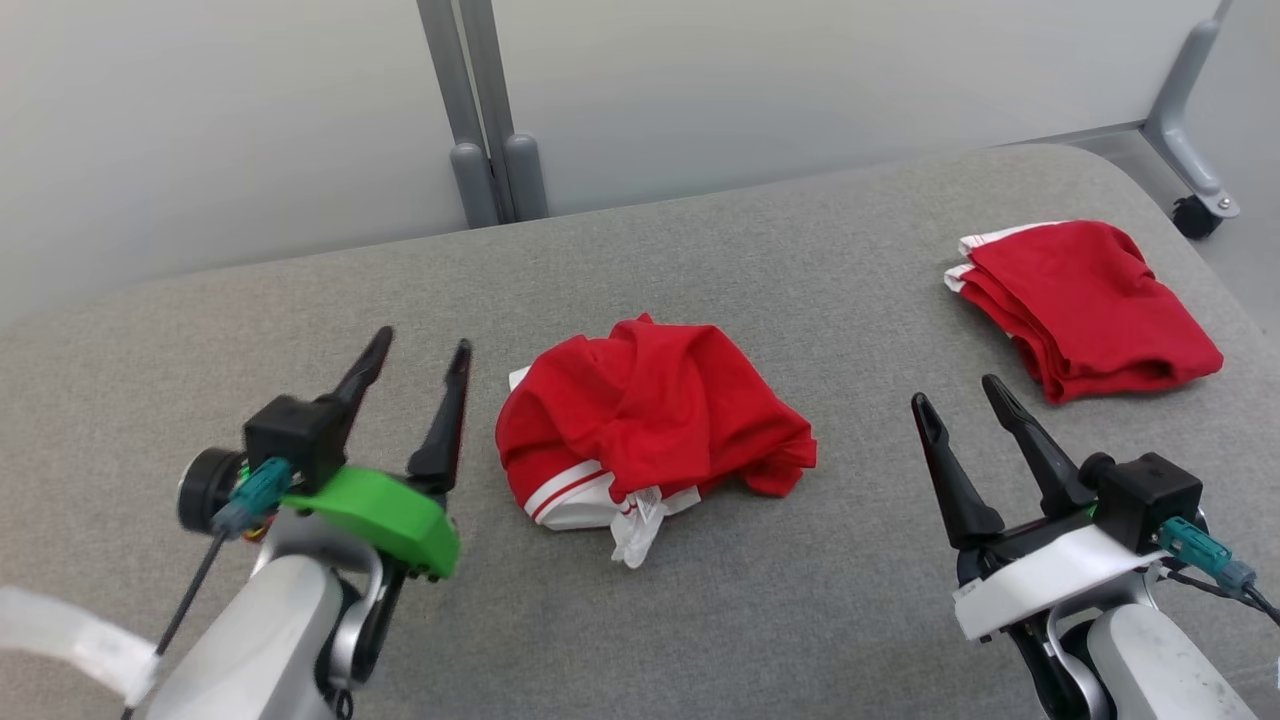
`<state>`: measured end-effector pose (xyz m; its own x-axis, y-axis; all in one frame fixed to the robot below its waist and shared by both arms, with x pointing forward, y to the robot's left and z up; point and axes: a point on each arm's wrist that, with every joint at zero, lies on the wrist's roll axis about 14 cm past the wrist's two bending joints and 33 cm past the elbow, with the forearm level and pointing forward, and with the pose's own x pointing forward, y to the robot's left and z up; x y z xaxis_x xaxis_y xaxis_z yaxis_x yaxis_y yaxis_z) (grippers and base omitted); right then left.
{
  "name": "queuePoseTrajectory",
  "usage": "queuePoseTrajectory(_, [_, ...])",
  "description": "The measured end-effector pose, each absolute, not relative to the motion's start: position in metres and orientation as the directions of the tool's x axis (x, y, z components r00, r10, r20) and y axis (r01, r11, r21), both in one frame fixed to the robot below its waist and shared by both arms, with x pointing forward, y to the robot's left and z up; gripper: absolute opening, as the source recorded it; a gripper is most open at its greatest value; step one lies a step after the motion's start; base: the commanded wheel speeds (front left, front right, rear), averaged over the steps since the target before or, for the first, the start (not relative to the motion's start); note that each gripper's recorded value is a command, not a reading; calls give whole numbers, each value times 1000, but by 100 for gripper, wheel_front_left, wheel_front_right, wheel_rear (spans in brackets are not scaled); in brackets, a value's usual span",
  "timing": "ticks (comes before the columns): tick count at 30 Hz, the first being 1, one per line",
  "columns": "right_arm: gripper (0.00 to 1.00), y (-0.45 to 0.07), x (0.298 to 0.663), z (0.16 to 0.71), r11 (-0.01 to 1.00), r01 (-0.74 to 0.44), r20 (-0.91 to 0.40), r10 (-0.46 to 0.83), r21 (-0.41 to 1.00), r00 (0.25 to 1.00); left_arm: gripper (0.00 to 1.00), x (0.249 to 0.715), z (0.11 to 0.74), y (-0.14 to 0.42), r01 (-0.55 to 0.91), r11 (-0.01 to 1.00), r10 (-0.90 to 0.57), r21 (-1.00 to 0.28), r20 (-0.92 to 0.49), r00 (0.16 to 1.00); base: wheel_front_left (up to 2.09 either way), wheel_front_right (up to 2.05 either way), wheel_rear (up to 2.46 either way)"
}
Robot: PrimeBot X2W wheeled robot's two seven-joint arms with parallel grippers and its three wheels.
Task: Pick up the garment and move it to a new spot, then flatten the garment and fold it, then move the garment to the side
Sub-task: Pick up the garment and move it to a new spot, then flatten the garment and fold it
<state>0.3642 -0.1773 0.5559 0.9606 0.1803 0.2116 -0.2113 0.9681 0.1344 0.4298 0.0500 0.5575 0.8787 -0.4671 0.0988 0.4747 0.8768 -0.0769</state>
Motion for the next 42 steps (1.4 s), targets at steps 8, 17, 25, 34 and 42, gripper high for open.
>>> queuePoseTrajectory(8, [100,-180,365,560,969,-208,226,174,135,958,100,404,547,145,205,974,-195,-99,101,976,0,0,0])
queuePoseTrajectory(17, [100,-182,359,543,969,-189,183,159,159,970,100,361,523,165,82,985,-74,-150,61,995,0,0,0])
queuePoseTrajectory(25, [100,-177,359,541,966,-205,177,177,155,968,100,354,524,160,92,982,-78,-164,85,993,0,0,0])
queuePoseTrajectory(34, [100,-175,359,539,966,-212,170,186,150,968,100,354,519,154,111,979,-98,-173,79,992,0,0,0])
queuePoseTrajectory(42, [100,-166,361,537,960,-242,161,219,141,962,100,352,513,154,109,979,-98,-172,69,993,0,0,0])
